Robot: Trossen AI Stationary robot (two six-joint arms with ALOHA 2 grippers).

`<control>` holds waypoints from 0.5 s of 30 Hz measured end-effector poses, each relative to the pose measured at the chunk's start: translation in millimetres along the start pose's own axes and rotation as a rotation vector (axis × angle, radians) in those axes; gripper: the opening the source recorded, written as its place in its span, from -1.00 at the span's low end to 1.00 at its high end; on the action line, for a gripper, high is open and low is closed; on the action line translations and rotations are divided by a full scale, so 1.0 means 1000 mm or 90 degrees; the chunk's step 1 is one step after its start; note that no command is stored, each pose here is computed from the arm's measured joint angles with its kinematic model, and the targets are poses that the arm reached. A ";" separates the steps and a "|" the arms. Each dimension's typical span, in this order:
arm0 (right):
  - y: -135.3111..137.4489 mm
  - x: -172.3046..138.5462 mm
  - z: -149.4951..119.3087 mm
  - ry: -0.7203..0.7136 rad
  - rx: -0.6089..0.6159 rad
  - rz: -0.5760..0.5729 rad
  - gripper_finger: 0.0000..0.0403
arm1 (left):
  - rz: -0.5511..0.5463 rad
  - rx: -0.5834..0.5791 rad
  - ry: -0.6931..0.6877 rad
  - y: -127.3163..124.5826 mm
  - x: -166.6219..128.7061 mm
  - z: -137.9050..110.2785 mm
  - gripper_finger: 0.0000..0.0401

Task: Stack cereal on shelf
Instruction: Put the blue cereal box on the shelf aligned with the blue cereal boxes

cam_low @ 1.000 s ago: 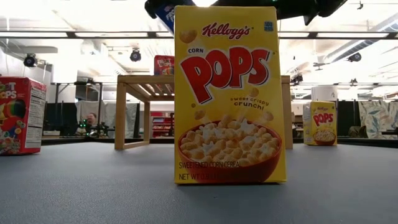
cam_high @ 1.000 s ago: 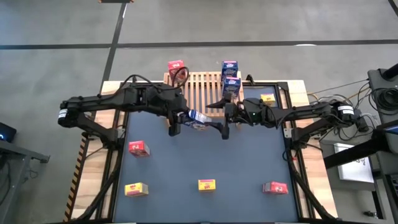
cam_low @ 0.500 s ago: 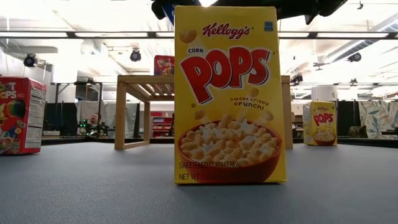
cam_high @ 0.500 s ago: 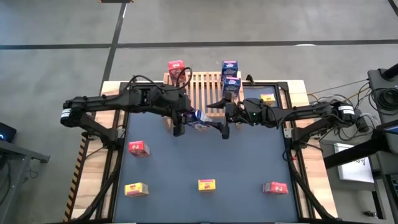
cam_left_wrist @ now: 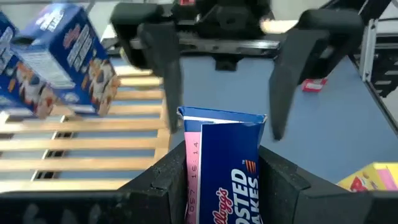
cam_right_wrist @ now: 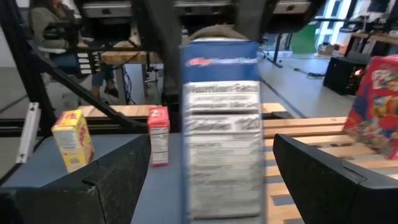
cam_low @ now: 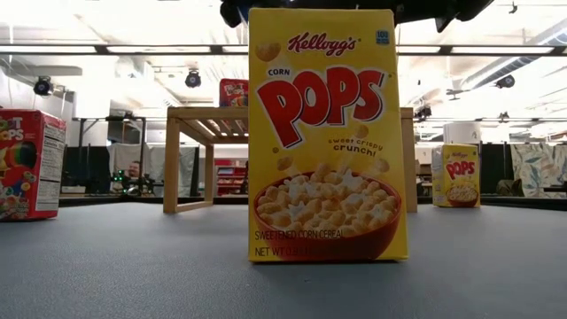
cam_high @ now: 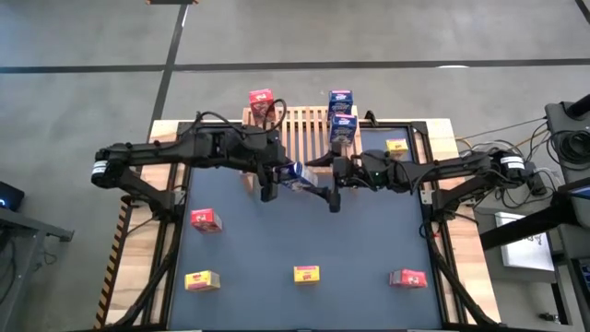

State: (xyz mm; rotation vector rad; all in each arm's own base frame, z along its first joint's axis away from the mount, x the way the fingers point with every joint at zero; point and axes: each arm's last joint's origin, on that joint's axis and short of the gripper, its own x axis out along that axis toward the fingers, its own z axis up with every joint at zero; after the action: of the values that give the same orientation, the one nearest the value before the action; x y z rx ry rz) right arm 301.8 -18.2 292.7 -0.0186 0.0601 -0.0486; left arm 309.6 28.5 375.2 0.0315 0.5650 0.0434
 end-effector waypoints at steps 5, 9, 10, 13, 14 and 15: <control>0.001 0.000 0.000 -0.002 0.005 -0.001 0.63 | 0.001 0.011 -0.012 0.000 0.000 0.002 -0.35; 0.001 0.000 0.000 -0.002 0.008 0.002 0.63 | -0.002 0.019 -0.018 0.000 0.000 0.003 -0.35; 0.001 0.000 0.000 -0.002 0.008 0.001 0.63 | -0.004 0.019 -0.022 0.000 0.000 0.003 -0.35; 0.001 0.000 0.000 -0.003 0.009 -0.001 0.63 | -0.020 0.020 -0.030 -0.001 0.000 0.004 -0.35; 0.001 0.000 0.001 -0.005 0.009 -0.001 0.63 | -0.024 0.022 -0.033 -0.001 0.000 0.005 -0.35; 0.001 0.000 0.001 -0.006 0.009 -0.001 0.63 | -0.024 0.022 -0.035 -0.002 0.000 0.005 -0.35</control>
State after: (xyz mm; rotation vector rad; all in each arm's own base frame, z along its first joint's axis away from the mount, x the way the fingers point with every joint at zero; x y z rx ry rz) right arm 301.9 -17.5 293.6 -0.0054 0.0499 -0.0509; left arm 312.1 26.6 379.5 0.0556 0.5119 -0.0045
